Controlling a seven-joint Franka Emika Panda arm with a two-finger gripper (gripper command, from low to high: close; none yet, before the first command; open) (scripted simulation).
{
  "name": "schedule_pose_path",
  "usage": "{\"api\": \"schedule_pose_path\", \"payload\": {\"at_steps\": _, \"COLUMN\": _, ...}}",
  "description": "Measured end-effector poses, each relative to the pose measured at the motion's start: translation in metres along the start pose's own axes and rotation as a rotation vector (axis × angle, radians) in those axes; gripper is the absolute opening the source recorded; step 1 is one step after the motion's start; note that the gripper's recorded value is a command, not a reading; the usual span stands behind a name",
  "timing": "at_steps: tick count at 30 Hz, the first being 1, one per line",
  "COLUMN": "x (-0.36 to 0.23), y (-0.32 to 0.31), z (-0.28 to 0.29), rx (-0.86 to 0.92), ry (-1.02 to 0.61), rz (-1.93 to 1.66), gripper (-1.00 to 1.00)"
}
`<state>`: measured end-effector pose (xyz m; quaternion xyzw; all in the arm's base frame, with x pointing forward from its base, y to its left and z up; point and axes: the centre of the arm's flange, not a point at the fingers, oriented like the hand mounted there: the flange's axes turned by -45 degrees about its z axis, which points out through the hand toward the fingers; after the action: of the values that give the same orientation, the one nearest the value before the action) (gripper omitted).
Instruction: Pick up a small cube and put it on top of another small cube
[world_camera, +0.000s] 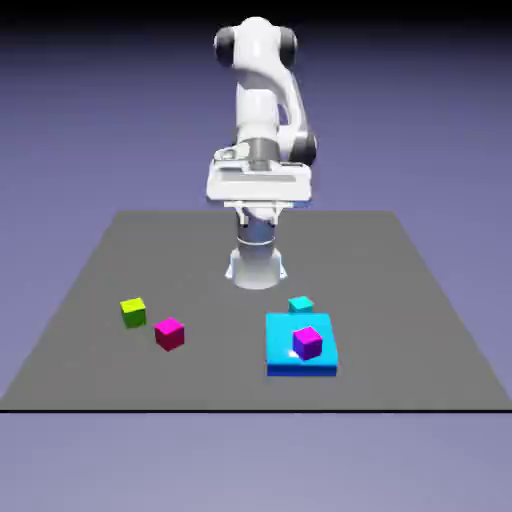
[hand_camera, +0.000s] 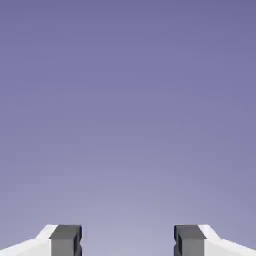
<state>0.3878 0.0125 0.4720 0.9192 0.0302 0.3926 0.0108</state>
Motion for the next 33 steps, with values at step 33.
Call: {"api": "schedule_pose_path", "payload": {"at_steps": 33, "x": -0.369, "y": -0.222, "z": 0.128, "rx": -0.337, "ry": -1.44, "rz": -1.655, "gripper": 0.0}}
